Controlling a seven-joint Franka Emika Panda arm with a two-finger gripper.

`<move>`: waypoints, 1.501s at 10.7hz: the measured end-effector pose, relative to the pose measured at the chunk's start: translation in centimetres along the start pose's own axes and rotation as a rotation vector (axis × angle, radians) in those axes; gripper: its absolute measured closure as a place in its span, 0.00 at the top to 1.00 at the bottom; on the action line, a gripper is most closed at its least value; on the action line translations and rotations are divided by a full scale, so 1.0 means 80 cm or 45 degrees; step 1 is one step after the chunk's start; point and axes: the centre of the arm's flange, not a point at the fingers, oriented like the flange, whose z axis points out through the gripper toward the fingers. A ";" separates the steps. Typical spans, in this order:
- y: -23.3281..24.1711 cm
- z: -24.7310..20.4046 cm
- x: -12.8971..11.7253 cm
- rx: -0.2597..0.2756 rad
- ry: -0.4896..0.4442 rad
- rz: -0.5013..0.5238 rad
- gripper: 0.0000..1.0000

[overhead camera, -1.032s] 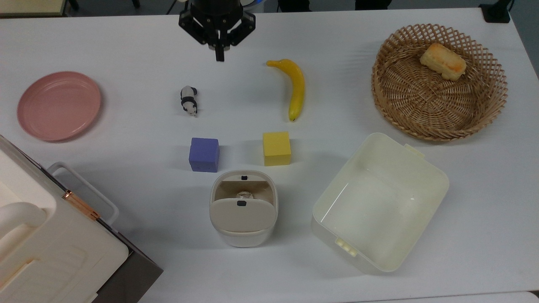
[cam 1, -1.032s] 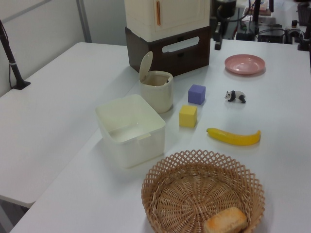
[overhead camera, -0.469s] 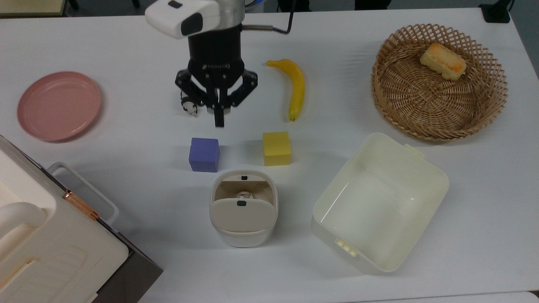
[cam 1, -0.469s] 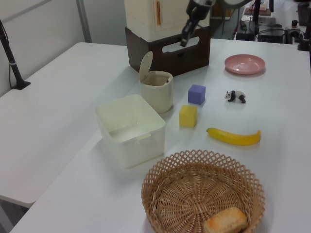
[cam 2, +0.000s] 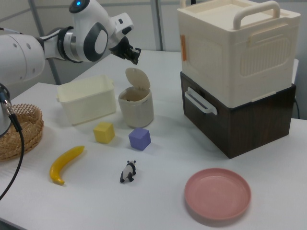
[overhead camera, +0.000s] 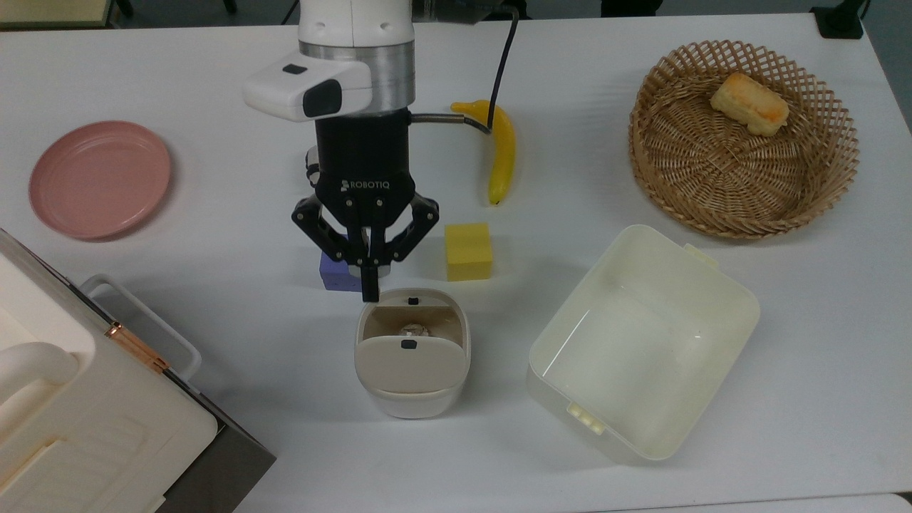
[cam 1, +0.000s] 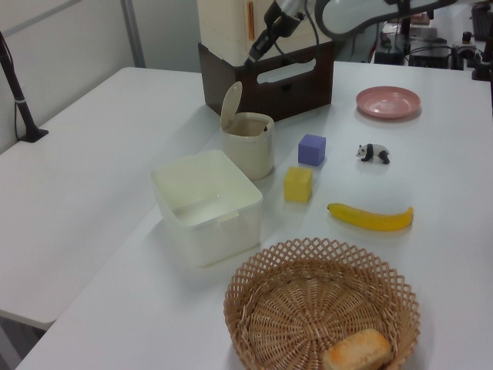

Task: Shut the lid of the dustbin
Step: 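Lower the gripper against the raised lid, pushing it down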

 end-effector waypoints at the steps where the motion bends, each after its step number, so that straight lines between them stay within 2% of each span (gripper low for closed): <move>1: -0.002 0.004 0.004 0.005 0.068 -0.002 0.01; 4: -0.005 0.012 0.012 0.016 0.244 -0.014 0.01; 7: -0.007 0.037 0.004 0.018 0.309 -0.050 0.01; 10: -0.009 0.065 -0.009 0.019 0.279 -0.060 0.01; 13: -0.018 0.066 -0.010 0.029 0.276 -0.068 0.01; 16: -0.031 0.070 -0.015 0.038 0.168 -0.082 0.01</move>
